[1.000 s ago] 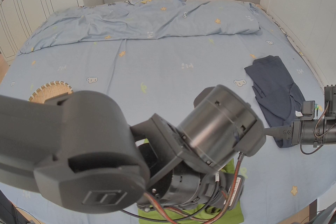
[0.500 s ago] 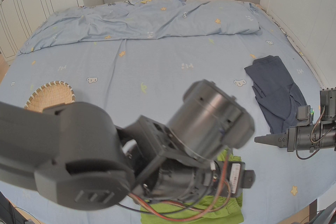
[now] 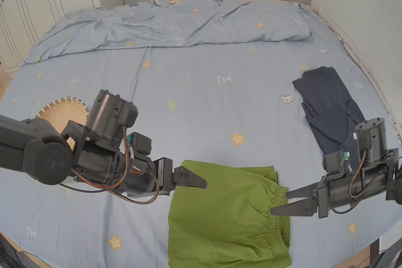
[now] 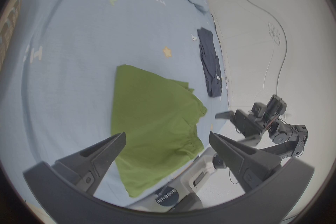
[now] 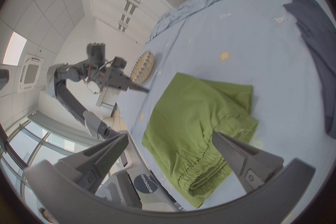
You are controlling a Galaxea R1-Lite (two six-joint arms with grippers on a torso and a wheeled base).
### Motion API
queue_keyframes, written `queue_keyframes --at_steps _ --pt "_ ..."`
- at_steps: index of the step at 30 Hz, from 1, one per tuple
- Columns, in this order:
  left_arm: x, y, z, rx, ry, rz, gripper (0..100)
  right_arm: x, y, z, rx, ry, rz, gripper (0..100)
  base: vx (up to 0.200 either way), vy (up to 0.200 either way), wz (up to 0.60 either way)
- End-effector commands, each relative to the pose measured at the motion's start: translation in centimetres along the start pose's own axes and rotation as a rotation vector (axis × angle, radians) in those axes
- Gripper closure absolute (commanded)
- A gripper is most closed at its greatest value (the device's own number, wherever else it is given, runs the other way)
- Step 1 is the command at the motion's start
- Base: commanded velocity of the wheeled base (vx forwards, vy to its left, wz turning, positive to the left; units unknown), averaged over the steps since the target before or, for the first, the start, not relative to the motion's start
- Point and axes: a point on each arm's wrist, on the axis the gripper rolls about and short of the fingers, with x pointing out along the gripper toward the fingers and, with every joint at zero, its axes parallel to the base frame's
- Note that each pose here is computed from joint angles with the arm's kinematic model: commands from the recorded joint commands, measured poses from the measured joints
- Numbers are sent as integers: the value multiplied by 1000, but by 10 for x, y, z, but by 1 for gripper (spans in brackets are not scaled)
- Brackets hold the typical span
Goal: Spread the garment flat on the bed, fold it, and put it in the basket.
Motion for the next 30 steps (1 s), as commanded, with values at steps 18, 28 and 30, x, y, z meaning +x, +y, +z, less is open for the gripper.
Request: queue_keyframes --at_steps 18,28,30 --pt "65 95 -9 -92 58 -4 0 76 -13 -59 26 416 74 0 0 0 0" --pt "71 84 -17 -69 125 -79 0 57 -33 -63 104 378 17 0 0 0 0" --pt "73 80 -22 -67 142 -81 0 55 -38 -62 114 366 5 0 0 0 0"
